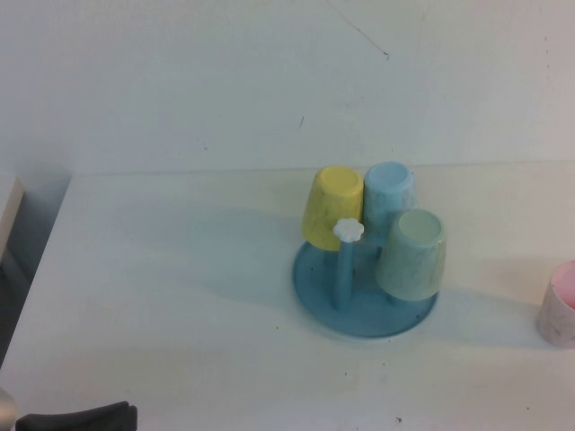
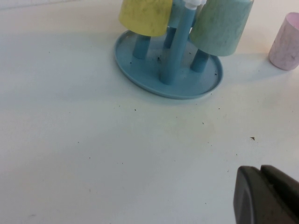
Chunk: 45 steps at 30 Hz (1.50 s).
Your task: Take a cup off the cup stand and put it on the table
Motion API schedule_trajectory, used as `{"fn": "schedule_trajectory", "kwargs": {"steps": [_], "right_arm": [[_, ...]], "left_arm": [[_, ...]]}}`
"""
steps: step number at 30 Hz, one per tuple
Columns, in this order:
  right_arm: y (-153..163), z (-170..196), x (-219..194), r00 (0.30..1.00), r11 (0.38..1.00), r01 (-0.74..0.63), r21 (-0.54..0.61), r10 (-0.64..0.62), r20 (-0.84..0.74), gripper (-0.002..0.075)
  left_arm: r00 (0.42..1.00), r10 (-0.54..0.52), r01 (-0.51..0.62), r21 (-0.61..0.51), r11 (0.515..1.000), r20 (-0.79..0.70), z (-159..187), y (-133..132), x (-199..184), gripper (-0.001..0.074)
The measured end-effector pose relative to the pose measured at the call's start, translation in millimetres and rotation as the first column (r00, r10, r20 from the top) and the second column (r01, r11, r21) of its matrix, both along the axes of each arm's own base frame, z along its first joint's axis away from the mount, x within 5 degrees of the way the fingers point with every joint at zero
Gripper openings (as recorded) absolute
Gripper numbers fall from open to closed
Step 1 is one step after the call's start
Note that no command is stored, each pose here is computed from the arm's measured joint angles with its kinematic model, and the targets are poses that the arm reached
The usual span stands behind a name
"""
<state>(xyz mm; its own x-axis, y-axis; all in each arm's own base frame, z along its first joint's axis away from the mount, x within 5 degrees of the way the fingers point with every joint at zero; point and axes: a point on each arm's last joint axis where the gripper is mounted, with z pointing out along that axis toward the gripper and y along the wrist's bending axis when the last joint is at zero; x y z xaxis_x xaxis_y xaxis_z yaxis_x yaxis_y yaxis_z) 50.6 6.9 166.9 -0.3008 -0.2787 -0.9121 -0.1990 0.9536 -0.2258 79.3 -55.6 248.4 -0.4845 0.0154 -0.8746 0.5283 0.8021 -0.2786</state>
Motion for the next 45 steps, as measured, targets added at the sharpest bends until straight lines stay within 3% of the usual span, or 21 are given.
{"fn": "schedule_trajectory", "kwargs": {"steps": [11, 16, 20, 23, 30, 37, 45], "right_arm": [[0, 0, 0, 1.0, 1.0, 0.0, 0.0, 0.0, 0.0, -0.0001], [0, 0, 0, 1.0, 1.0, 0.0, 0.0, 0.0, 0.0, -0.0001], [0, 0, 0, 1.0, 1.0, 0.0, 0.0, 0.0, 0.0, -0.0001], [0, 0, 0, 1.0, 1.0, 0.0, 0.0, 0.0, 0.0, -0.0001], [0, 0, 0, 1.0, 1.0, 0.0, 0.0, 0.0, 0.0, -0.0001], [0, 0, 0, 1.0, 1.0, 0.0, 0.0, 0.0, 0.0, -0.0001], [0, 0, 0, 1.0, 1.0, 0.0, 0.0, 0.0, 0.0, -0.0001]], "left_arm": [[0.998, 0.049, -0.051, 0.038, 0.998, 0.047, 0, 5, 2, -0.0002], [0.971, 0.237, -0.236, -0.032, 0.971, 0.035, -10, 17, 0, -0.0002], [0.888, 0.458, -0.459, -0.115, 0.881, -0.039, -37, 33, -5, -0.0002], [0.844, 0.536, -0.531, -0.123, 0.839, 0.015, -55, 42, -10, -0.0002], [0.802, 0.516, -0.544, 0.012, 0.839, 0.302, -65, 51, -20, -0.0002], [0.782, 0.577, -0.607, 0.081, 0.79, 0.233, -75, 58, -26, -0.0002], [0.818, 0.525, -0.556, 0.09, 0.826, 0.235, -75, 53, -26, -0.0002]]}}
